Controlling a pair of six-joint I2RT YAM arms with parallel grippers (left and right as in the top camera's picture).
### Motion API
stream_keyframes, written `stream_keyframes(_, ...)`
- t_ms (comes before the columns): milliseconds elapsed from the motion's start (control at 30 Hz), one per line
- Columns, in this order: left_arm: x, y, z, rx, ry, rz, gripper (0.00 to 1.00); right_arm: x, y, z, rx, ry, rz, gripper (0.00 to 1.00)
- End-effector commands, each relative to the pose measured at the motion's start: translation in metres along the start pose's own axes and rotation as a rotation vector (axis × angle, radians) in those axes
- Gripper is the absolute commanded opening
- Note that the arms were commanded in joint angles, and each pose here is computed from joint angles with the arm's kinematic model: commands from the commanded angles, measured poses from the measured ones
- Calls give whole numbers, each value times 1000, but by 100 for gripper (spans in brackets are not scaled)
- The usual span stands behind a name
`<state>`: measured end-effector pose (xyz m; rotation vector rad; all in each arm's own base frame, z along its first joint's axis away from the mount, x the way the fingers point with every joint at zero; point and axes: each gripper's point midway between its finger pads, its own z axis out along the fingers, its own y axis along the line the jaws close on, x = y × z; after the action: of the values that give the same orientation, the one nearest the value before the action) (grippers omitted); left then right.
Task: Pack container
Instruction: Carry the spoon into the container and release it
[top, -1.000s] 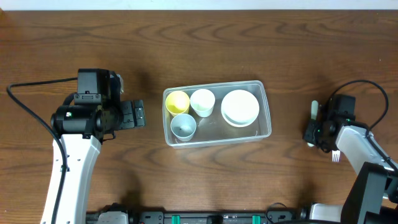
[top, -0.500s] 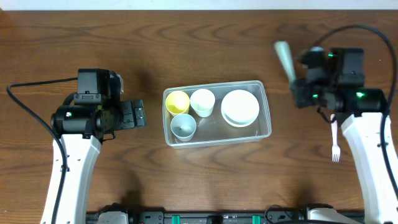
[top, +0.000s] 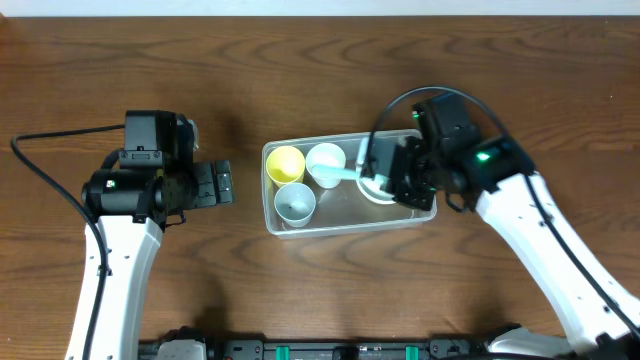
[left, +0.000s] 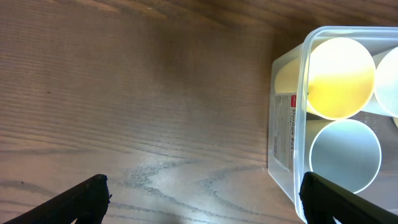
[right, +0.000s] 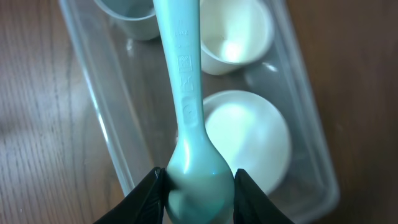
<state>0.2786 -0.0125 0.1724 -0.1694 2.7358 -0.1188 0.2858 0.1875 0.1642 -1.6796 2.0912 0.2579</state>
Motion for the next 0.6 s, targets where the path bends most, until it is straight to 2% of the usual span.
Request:
stream_keyframes(0,0,-1,-1,10,-2,-10,98,5,5,20,-59,32,-51,1)
stream_keyframes(133,0,-1,-1,10,-1,-10,98,16,9,40,-121,84,-26,3)
stream_keyframes(233,0,-1,-1,10,-1,-10,98,22,12,48,-149,109,1,18)
stream_keyframes(300,0,-1,-1,10,-1,-10,98,22,12,50,-152,113,13,25)
stream_keyframes(433,0,-1,-1,10,-1,-10,98,23,12,49,-152,113,14,48)
stream_keyframes(567,0,-1,-1,10,-1,-10,98,23,13,49,-150,117,52,57)
